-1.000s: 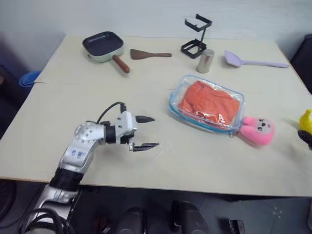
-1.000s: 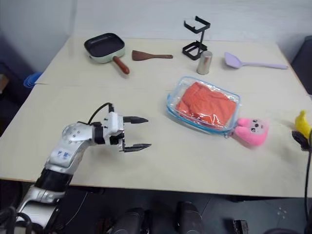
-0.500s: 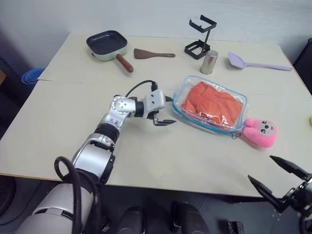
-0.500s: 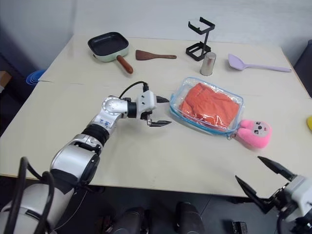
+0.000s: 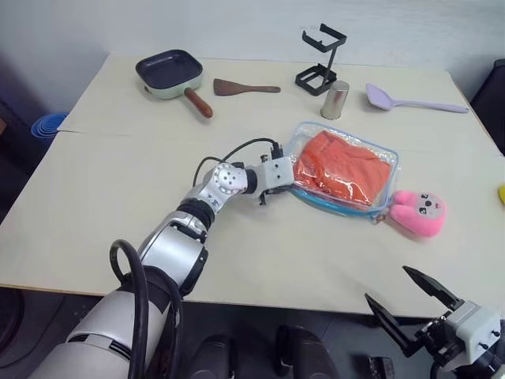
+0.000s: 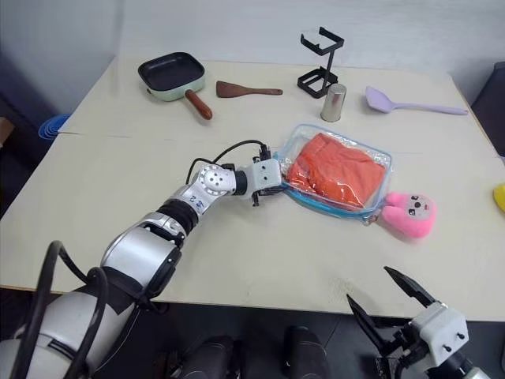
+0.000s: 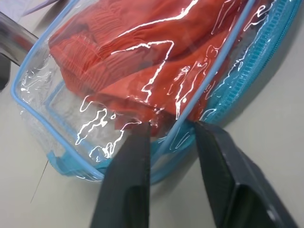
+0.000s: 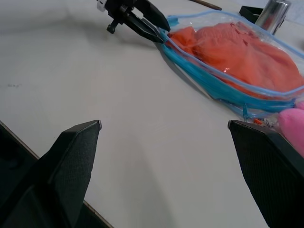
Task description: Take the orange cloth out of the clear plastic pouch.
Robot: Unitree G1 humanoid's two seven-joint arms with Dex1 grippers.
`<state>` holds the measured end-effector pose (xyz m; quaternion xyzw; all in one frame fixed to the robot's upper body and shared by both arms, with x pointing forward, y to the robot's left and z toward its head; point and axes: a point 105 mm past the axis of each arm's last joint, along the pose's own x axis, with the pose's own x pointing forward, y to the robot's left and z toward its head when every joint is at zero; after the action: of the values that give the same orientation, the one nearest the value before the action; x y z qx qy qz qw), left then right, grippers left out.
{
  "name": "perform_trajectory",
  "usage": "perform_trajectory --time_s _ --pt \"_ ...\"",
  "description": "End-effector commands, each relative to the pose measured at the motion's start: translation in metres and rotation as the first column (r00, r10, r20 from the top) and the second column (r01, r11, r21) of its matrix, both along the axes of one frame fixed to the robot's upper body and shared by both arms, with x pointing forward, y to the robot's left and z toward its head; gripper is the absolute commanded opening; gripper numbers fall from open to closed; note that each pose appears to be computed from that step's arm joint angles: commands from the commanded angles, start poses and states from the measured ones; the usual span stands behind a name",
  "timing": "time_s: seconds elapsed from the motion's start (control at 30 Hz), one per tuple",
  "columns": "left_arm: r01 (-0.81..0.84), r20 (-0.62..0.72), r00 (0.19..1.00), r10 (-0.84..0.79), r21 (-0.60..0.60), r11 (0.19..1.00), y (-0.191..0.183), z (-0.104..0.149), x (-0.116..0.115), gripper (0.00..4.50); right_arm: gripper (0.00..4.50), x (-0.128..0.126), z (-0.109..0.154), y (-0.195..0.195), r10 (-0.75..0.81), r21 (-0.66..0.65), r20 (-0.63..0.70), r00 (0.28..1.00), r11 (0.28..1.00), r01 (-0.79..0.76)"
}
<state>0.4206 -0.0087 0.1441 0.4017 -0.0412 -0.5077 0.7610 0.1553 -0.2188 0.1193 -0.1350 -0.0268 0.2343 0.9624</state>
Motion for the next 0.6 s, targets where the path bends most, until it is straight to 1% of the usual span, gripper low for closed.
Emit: perform_trajectory --time_s 0.03,0.07,0.13,0.27,0.33,0.4,0.47,0.53,0.6 --pt "0.005 -0.02 1.0 -0.005 -0.04 0.999 -0.002 0.006 0.0 0.19 4.5 0.004 0.016 -0.001 -0.013 -0.013 0.045 0.999 1.0 0.013" --pt "-0.007 -0.041 0.999 0.004 -0.076 0.997 -0.001 0.008 0.001 0.07 4.5 0.005 0.016 -0.001 -0.012 -0.014 0.045 0.999 1.0 0.013" --pt "-0.005 -0.085 0.996 -0.008 -0.151 0.989 0.0 0.014 0.0 0.07 4.5 0.007 0.017 -0.001 -0.007 -0.015 0.045 0.999 1.0 0.008" --pt "0.02 -0.09 0.995 -0.043 -0.24 0.97 0.008 0.029 -0.001 0.07 4.5 0.013 0.016 0.001 0.017 0.011 0.045 0.999 1.0 -0.017" --pt "0.089 -0.138 0.98 -0.144 -0.343 0.935 0.017 0.039 -0.009 0.07 4.5 0.02 0.015 0.009 0.072 0.041 0.013 0.997 0.997 -0.072" --pt "0.146 -0.165 0.96 -0.226 -0.393 0.908 0.029 0.041 -0.017 0.46 4.5 0.029 0.017 0.015 0.107 0.072 0.003 0.994 0.992 -0.107" --pt "0.175 -0.164 0.953 -0.255 -0.391 0.903 0.035 0.038 -0.022 0.84 4.5 0.035 0.018 0.016 0.115 0.115 -0.01 0.993 0.987 -0.113" --pt "0.206 -0.172 0.944 -0.281 -0.357 0.911 0.042 0.027 -0.028 1.36 4.5 0.043 0.019 0.017 0.125 0.098 0.01 0.992 0.987 -0.125" --pt "0.225 -0.18 0.936 -0.302 -0.352 0.908 0.053 0.022 -0.034 1.91 4.5 0.049 0.021 0.019 0.146 0.068 0.035 0.989 0.987 -0.148"
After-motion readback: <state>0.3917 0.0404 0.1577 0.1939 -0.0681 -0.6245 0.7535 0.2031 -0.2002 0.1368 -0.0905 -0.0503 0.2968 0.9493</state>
